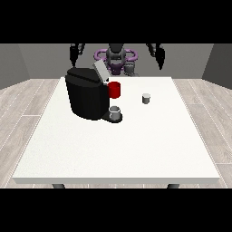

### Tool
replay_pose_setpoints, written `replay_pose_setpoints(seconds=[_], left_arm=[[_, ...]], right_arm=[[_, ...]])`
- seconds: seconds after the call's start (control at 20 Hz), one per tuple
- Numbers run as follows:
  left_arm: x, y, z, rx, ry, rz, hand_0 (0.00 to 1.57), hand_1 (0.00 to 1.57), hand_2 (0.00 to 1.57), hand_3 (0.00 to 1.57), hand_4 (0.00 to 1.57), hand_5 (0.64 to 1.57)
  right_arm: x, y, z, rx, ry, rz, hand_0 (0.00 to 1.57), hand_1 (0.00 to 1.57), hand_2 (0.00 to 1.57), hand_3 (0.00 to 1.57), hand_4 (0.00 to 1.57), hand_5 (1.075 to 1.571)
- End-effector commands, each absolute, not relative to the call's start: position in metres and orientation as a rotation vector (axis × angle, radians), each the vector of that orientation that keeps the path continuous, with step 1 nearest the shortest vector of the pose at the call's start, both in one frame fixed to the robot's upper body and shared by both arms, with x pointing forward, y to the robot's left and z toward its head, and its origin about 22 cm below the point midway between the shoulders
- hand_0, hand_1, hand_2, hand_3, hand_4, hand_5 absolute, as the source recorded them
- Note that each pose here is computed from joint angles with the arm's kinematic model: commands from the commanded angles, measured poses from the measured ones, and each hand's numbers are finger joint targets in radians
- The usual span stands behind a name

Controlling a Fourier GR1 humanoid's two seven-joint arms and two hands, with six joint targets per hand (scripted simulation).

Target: Insert the coffee pod into the coffee machine and close the lid

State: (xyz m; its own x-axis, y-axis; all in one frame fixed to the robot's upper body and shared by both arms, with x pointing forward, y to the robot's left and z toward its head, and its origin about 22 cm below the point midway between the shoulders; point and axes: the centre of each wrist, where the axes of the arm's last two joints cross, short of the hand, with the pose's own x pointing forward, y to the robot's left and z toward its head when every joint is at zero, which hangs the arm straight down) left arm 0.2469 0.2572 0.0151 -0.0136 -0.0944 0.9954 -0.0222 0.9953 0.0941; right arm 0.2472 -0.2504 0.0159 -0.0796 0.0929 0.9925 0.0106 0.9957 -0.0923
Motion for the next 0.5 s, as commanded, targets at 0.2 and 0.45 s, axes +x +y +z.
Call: replay_pose_setpoints(seconds=[0.2,0.45], left_arm=[[0.248,0.266,0.020,0.135,-1.649,-0.429,0.00,0.00,0.00,0.00,0.00,1.571],[0.282,0.323,0.059,0.334,-1.582,-0.593,0.00,0.00,0.00,0.00,0.00,1.571]], right_arm=[[0.245,-0.250,0.001,-0.081,-1.596,0.087,0.00,0.00,0.00,0.00,0.00,1.571],[0.257,-0.237,0.026,-0.224,-1.689,0.097,0.00,0.00,0.00,0.00,0.00,1.571]])
